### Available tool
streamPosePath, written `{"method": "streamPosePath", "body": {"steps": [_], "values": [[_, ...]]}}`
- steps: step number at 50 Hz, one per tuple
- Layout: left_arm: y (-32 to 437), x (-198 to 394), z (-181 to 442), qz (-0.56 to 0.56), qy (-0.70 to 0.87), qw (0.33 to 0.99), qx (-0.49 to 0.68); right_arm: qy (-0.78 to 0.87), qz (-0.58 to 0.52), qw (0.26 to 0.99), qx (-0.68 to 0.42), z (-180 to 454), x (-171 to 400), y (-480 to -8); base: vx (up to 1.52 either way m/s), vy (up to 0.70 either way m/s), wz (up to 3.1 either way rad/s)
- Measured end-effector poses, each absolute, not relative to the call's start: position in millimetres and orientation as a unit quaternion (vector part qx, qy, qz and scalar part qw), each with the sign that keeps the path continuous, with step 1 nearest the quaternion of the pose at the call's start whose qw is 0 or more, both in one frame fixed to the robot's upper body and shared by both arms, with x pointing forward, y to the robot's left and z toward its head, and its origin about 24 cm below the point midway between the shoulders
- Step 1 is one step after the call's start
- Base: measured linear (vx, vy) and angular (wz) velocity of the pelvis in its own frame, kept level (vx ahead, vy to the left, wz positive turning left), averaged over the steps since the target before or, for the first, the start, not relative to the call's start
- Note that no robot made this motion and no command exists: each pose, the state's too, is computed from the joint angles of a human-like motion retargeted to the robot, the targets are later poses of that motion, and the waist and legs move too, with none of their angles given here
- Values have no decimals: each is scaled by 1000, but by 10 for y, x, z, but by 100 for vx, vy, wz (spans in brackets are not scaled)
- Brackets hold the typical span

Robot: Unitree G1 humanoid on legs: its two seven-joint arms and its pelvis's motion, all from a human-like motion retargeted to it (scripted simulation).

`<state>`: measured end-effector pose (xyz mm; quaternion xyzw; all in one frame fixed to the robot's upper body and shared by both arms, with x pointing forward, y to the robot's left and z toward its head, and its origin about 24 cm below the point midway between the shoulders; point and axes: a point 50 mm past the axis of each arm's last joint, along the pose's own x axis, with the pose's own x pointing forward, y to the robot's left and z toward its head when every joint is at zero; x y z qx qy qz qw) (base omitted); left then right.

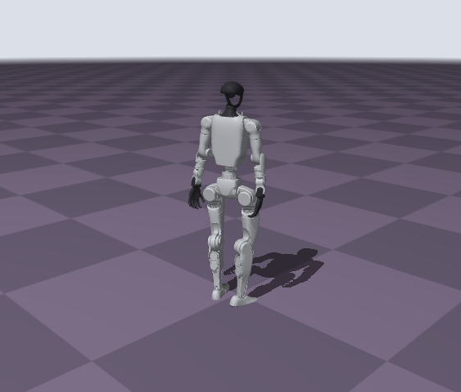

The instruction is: In place motions

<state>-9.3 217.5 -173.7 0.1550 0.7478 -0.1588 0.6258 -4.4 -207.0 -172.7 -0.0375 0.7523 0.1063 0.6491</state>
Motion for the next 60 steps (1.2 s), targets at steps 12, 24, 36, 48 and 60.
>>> {"method": "streamPosePath", "body": {"steps": [12, 24, 36, 48, 60], "values": [[2569, 2023, -1128, -67, 565, 814, 120, 541, 37, 832, 117, -1235, 2017, -2032, -8, -1, -1], [2412, 4058, 1435, -41, 153, 982, -101, 131, 105, 981, 99, 1429, 4127, -2061, -1, 1, -2], [2797, 2934, 5111, 79, -488, 869, 10, -535, -17, 836, -118, 5582, 2757, -2085, -3, 2, -2], [3091, 1635, 5809, 171, -705, 681, -97, -759, -145, 635, -21, 6368, 1116, -2166, -22, 5, 7], [3109, 1860, 5690, 185, -678, 709, -55, -710, -158, 686, 21, 6198, 1506, -2489, 0, 0, 0]]}}
